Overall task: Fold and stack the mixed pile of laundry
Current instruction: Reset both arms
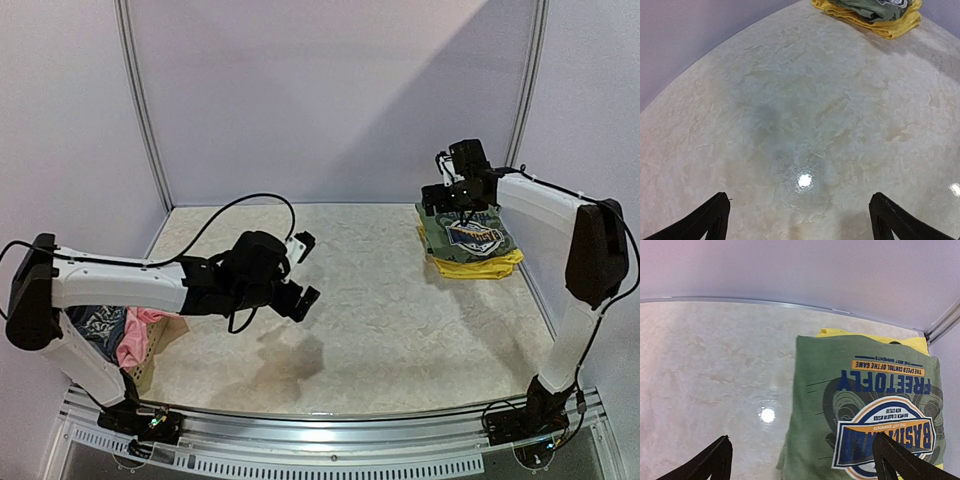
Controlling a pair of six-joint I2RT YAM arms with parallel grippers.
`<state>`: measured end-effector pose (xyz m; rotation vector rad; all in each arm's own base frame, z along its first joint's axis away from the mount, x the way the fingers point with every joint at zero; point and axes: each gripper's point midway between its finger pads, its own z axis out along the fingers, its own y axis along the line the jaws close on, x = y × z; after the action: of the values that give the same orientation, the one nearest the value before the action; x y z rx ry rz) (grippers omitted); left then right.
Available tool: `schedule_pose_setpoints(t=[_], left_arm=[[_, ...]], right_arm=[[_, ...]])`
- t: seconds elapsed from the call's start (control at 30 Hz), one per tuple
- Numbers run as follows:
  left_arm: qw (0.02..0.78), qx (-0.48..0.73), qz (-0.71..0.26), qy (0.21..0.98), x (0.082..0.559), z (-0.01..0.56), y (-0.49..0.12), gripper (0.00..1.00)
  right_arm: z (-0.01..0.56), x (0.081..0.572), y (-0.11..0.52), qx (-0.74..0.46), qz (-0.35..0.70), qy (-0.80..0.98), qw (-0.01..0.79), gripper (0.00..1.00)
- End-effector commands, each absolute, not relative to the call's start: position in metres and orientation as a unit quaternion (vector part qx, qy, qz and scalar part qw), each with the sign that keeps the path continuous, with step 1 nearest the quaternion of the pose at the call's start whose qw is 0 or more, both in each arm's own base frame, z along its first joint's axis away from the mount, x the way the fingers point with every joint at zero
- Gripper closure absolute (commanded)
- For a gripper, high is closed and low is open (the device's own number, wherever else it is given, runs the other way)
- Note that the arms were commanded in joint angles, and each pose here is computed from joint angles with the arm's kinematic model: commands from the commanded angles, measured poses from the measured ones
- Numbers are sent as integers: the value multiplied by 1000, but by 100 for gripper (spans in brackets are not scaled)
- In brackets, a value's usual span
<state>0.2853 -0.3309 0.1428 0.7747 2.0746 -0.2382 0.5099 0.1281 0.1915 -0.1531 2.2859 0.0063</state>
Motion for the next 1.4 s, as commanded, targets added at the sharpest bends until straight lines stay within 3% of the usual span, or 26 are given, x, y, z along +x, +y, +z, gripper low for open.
schedule_pose_setpoints(t=[0.0,0.77,1.13,1.37], left_arm=[[458,277,-36,844,292,154,-295,0],[504,122,96,850,277,211,-176,0],[493,132,101,854,271,193,-169,0],[488,152,121,851,272,186,-168,0]], right_arm=[[233,490,151,-71,44,879,469,1],[255,408,194,-88,225,830,502,1],[263,381,198,-82,291,799,520,1],[238,347,183,-51,310,801,510,1]])
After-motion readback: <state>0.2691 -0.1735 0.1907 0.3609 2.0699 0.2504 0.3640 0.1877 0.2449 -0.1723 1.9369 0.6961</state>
